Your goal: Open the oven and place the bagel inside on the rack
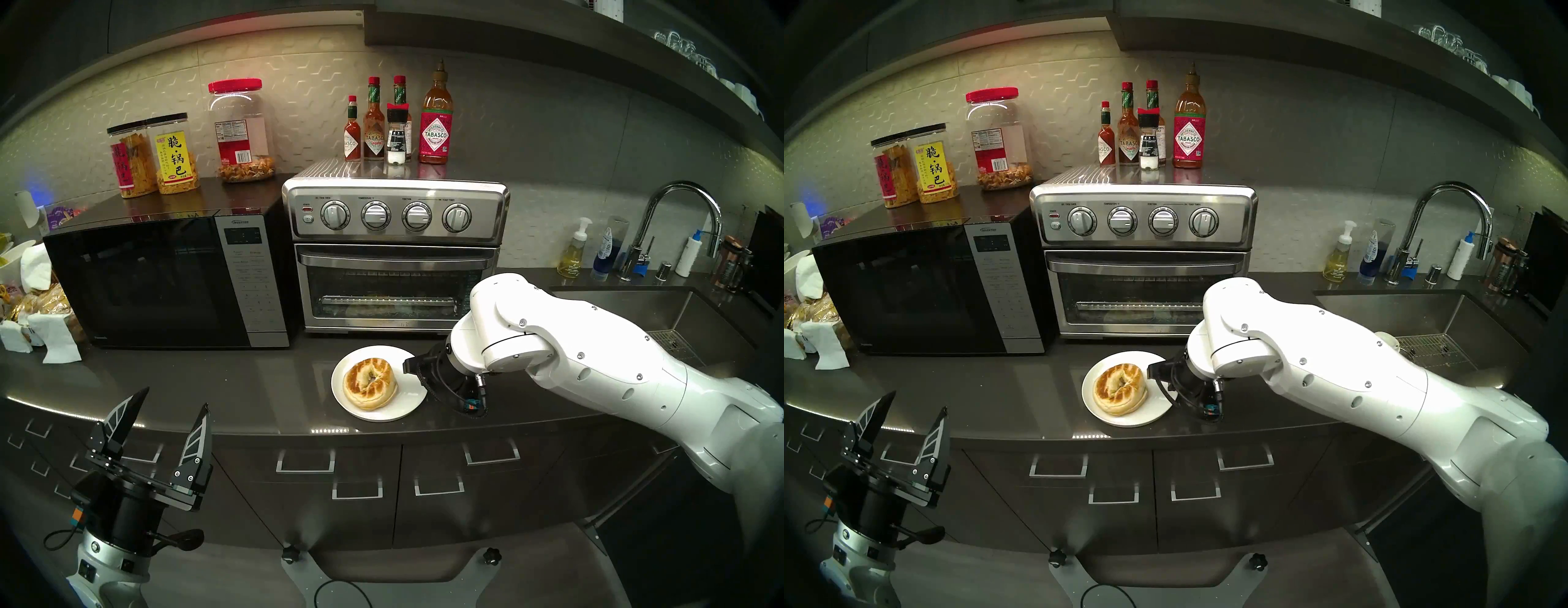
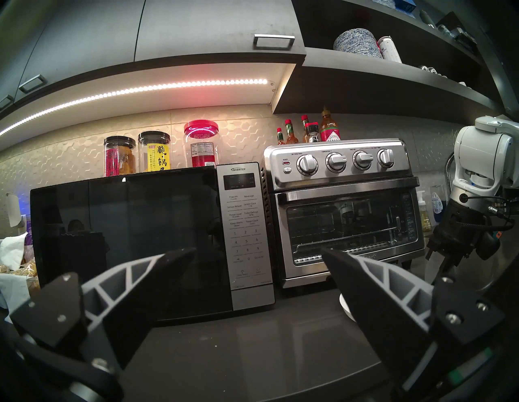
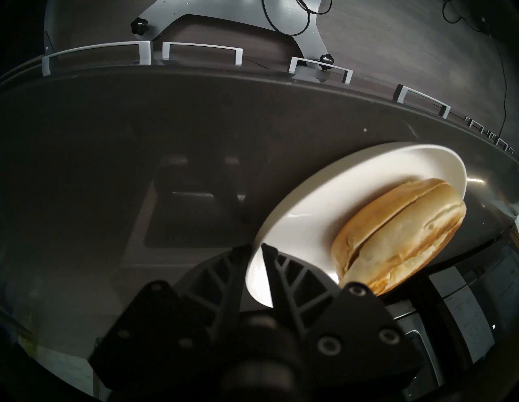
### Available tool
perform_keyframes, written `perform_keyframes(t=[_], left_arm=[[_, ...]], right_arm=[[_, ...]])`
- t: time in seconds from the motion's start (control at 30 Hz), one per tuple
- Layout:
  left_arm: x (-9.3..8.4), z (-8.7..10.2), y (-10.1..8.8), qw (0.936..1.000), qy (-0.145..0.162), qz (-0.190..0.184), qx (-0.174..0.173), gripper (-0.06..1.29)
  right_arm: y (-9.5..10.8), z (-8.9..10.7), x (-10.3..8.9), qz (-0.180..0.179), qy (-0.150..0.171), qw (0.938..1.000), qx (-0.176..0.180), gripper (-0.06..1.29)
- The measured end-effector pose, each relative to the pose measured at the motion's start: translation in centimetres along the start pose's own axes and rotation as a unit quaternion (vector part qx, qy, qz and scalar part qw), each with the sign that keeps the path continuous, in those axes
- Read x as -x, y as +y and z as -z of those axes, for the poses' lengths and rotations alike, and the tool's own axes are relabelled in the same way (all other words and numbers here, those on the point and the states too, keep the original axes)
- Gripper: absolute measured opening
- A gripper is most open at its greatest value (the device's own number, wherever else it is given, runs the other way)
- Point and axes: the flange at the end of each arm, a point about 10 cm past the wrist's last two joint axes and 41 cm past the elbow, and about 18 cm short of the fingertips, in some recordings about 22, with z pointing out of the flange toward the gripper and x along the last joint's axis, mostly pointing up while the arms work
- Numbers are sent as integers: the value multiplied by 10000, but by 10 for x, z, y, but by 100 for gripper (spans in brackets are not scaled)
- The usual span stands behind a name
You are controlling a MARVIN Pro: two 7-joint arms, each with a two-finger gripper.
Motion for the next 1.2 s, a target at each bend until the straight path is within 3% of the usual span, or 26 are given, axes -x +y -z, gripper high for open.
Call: perform_keyframes(t=[0.37, 0.47, 0.5, 0.53, 1.2], left_arm=[[0, 0, 0, 10000, 0, 0, 0, 127], [0, 0, 0, 10000, 0, 0, 0, 127], [0, 0, 0, 10000, 0, 0, 0, 127], [0, 0, 0, 10000, 0, 0, 0, 127], [0, 0, 0, 10000, 0, 0, 0, 127]], right_arm=[[2, -3, 4, 6, -1, 10000, -2, 32], [1, -4, 5, 19, -14, 10000, -10, 11], [1, -5, 6, 22, -16, 10000, -10, 11], [1, -5, 6, 27, -22, 10000, -14, -2], [-22, -7, 17, -27, -73, 9999, -112, -3]])
